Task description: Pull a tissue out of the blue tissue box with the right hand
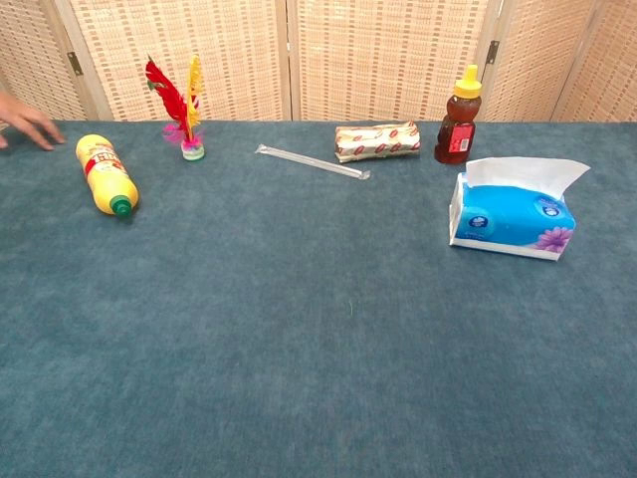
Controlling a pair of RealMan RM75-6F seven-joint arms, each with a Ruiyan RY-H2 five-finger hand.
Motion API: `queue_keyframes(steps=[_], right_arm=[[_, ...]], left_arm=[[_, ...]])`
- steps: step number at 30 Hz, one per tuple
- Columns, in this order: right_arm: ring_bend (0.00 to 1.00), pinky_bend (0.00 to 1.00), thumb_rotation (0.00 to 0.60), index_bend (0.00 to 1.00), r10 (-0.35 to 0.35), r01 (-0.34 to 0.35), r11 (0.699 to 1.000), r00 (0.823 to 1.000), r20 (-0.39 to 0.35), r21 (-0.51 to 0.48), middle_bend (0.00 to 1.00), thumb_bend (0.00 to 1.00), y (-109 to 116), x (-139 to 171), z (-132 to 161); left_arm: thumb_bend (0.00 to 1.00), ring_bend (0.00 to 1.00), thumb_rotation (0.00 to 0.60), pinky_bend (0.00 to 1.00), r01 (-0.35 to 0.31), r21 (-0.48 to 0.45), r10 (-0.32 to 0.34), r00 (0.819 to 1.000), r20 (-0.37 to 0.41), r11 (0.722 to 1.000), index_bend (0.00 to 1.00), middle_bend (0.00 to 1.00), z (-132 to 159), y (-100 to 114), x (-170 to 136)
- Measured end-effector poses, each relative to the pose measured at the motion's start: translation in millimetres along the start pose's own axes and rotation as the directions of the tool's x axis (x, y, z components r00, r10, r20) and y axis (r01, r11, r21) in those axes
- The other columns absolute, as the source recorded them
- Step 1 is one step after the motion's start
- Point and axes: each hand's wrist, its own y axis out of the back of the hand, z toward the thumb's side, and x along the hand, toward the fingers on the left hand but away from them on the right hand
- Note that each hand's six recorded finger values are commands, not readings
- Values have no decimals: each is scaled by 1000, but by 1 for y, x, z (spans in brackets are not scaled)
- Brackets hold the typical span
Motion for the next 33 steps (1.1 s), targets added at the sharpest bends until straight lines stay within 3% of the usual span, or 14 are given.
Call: queue_keyframes(steps=[11, 18, 25, 33], right_arm=[[0, 0, 600, 2, -28, 28, 1000, 999, 26, -3, 2, 149, 4, -12, -6], [0, 0, 600, 177, -120, 120, 993, 991, 66, 9, 111, 211, 12, -53, -13], [0, 0, 600, 285, -88, 85, 996, 991, 100, 29, 193, 246, 2, -101, -2], [0, 0, 600, 341, -55, 47, 997, 989, 138, 61, 241, 249, -15, -143, 11]], left_arm=[[247, 0, 600, 137, 5, 0, -5, 1000, 1, 1000, 0, 0, 1, -1, 1], [249, 0, 600, 137, 5, -4, -5, 1000, 1, 1000, 0, 0, 0, -1, 2], [249, 0, 600, 137, 0, -14, 0, 1000, 2, 1000, 0, 0, -1, 1, 1], [249, 0, 600, 137, -5, -25, 5, 1000, -1, 1000, 0, 0, -2, 4, 1]])
